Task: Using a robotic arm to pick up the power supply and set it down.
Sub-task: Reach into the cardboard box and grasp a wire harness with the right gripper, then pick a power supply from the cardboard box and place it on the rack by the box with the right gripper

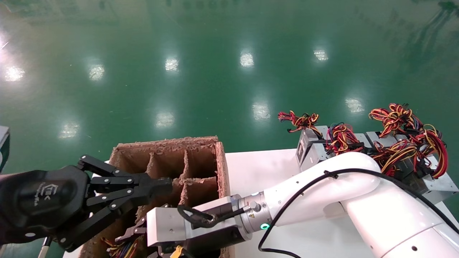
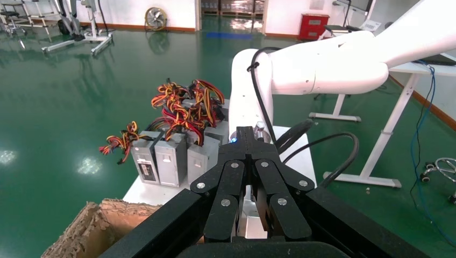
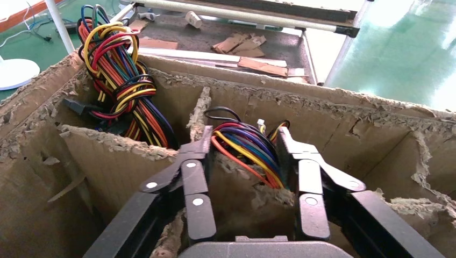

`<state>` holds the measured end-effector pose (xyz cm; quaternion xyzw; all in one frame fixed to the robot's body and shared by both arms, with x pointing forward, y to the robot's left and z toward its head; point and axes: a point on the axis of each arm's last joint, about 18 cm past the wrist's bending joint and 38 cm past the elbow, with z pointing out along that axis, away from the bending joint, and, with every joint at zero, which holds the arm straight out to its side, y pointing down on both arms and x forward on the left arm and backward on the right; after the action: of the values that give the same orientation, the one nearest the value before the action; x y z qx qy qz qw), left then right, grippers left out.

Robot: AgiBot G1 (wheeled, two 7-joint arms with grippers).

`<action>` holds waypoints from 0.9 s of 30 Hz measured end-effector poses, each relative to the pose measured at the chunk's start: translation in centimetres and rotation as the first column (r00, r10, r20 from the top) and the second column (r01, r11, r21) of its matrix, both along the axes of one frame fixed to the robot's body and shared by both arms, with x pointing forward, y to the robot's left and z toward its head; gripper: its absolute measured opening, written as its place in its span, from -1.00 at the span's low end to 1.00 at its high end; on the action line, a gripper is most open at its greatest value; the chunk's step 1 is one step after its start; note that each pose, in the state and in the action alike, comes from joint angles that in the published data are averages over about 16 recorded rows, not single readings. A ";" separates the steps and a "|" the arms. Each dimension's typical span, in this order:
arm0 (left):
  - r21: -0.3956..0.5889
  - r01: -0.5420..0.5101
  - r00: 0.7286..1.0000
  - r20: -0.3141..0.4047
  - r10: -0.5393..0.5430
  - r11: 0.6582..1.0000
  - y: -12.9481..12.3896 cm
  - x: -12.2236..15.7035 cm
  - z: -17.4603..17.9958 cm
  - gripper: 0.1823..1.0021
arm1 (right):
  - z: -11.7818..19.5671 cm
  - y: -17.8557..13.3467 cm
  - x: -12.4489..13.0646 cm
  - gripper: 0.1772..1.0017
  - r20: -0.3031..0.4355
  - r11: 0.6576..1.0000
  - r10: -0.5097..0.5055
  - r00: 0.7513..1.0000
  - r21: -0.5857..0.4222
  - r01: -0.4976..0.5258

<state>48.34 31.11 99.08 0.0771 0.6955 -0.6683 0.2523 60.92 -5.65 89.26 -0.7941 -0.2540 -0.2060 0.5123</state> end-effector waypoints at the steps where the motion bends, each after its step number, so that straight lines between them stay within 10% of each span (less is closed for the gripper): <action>1: 0.000 0.000 1.000 0.000 0.000 1.000 0.0 0.0 0.0 -0.98 | 0.0 0.0 0.0 -0.12 -0.002 1.000 -0.001 1.000 0.001 0.001; 27: 0.000 0.000 1.000 0.000 0.000 1.000 0.0 0.0 0.0 -0.98 | 2.4 -1.9 -1.2 -0.92 -0.099 0.992 0.022 0.995 0.125 -0.010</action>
<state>48.34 31.11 99.08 0.0771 0.6955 -0.6683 0.2523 59.69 -7.53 91.70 -0.7678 -0.2212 -0.1773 0.5746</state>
